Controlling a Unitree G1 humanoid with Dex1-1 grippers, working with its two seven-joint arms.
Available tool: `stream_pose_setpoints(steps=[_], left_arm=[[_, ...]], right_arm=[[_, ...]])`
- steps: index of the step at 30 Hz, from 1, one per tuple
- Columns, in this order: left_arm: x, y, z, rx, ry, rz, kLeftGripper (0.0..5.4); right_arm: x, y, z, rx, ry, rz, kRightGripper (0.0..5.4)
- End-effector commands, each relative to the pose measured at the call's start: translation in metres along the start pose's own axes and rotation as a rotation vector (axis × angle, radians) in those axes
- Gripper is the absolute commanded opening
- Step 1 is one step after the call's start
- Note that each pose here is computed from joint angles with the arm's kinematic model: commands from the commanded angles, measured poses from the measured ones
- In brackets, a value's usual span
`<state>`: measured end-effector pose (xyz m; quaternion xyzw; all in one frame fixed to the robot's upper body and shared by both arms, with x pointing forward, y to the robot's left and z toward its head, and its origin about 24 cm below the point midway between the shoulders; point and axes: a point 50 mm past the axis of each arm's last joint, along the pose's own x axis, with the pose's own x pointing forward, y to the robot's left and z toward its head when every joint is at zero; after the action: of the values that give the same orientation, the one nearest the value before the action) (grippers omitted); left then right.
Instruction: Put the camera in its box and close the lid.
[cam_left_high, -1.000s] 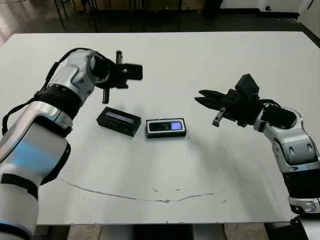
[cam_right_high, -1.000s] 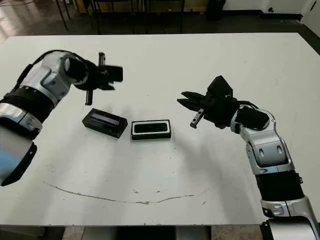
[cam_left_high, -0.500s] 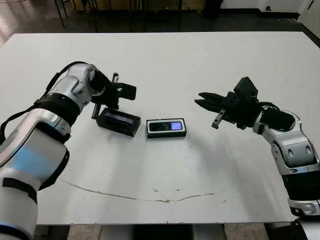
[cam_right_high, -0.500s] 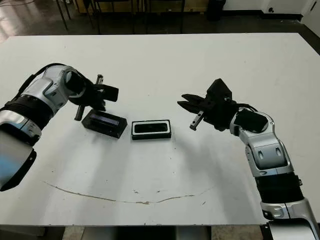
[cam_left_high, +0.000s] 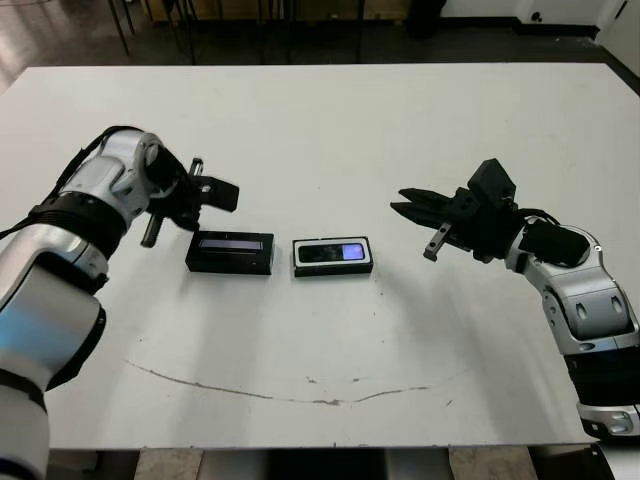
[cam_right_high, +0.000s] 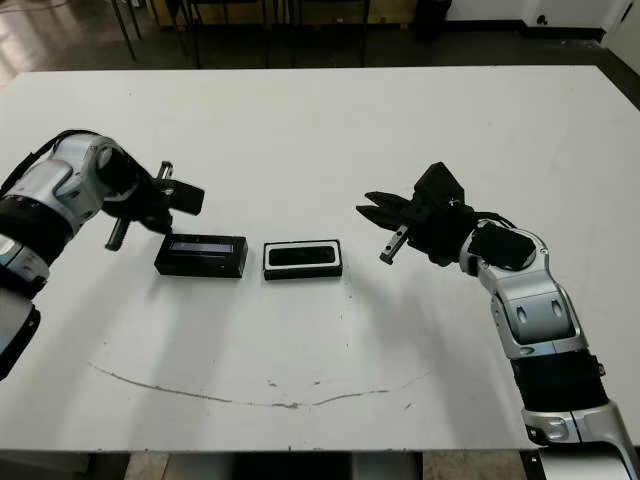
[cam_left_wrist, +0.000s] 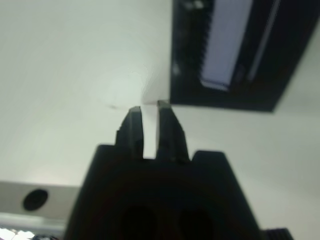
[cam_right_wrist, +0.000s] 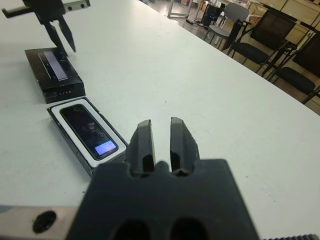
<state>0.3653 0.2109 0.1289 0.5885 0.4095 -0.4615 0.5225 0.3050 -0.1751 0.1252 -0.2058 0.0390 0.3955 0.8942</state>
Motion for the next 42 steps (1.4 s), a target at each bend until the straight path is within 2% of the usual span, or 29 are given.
stream_pose_setpoints(steps=[1, 5, 11, 14, 18, 21, 25, 29, 37, 40, 42], left_arm=[[0.003, -0.011, -0.003, -0.005, -0.011, -0.049, 0.00], [0.004, -0.024, 0.001, 0.000, -0.123, -0.065, 0.00], [0.001, -0.045, 0.021, 0.096, -0.208, -0.123, 0.00], [-0.002, -0.052, 0.025, 0.106, -0.244, -0.145, 0.00], [-0.003, -0.053, 0.023, 0.107, -0.175, -0.159, 0.00], [-0.001, -0.048, 0.010, 0.086, -0.064, -0.179, 0.00], [-0.001, -0.045, -0.004, 0.035, 0.020, -0.163, 0.00], [-0.001, -0.048, -0.002, 0.047, -0.014, -0.179, 0.00], [-0.012, -0.058, 0.017, 0.107, -0.193, -0.211, 0.00], [-0.017, -0.057, 0.015, 0.098, -0.163, -0.160, 0.00], [-0.024, -0.051, 0.009, 0.117, -0.126, -0.056, 0.00]], right_arm=[[-0.001, 0.000, -0.006, 0.001, 0.040, 0.002, 0.02], [0.000, -0.001, -0.006, -0.006, 0.038, 0.009, 0.02], [0.001, -0.003, -0.005, -0.004, 0.040, 0.021, 0.02], [0.001, -0.004, -0.006, 0.002, 0.042, 0.022, 0.02], [0.002, -0.006, -0.006, -0.001, 0.044, 0.027, 0.02], [0.003, -0.005, -0.005, -0.001, 0.040, 0.036, 0.02], [0.002, -0.005, -0.007, 0.000, 0.041, 0.036, 0.02], [0.001, -0.005, -0.008, -0.014, 0.044, 0.036, 0.02], [0.004, -0.004, -0.008, -0.027, 0.024, 0.052, 0.02], [0.004, -0.004, -0.009, -0.023, 0.031, 0.053, 0.02], [0.004, -0.004, -0.011, -0.012, 0.033, 0.053, 0.02]])
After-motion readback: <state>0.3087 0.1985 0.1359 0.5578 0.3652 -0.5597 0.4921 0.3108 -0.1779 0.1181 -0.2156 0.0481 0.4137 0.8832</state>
